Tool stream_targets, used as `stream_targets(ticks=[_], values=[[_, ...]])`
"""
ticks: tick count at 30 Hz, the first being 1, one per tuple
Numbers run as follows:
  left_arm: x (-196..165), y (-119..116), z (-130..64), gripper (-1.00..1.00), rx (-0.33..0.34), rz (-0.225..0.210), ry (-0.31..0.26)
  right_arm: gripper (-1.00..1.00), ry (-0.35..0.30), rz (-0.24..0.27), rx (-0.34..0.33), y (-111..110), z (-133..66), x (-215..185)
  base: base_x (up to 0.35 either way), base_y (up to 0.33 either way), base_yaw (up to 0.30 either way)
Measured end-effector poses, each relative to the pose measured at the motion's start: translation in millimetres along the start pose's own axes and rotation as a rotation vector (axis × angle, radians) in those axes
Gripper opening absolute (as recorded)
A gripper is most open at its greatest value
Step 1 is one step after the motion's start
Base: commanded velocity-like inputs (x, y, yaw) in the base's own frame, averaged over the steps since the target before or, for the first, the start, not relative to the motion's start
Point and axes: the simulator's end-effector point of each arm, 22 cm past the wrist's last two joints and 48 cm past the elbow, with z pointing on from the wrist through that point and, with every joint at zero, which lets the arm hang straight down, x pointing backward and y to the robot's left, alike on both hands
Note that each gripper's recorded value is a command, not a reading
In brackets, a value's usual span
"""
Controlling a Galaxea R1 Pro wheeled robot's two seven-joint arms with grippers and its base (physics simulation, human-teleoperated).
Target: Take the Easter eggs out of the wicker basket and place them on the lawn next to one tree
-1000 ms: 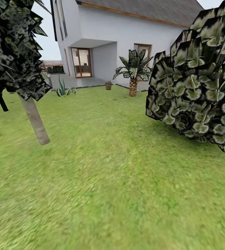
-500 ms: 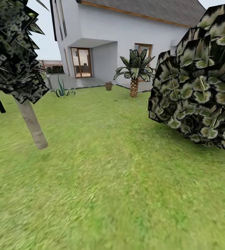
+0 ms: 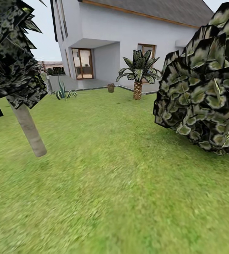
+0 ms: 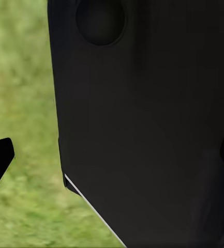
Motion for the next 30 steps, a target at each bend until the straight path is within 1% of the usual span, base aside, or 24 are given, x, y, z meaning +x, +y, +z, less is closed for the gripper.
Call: stream_targets(ticks=[30], values=[[0.0,0.0,0.0,1.0,0.0,0.0,0.0,1.0,0.0,0.0,0.0,0.0,0.0,0.0,0.323,0.073,0.0]])
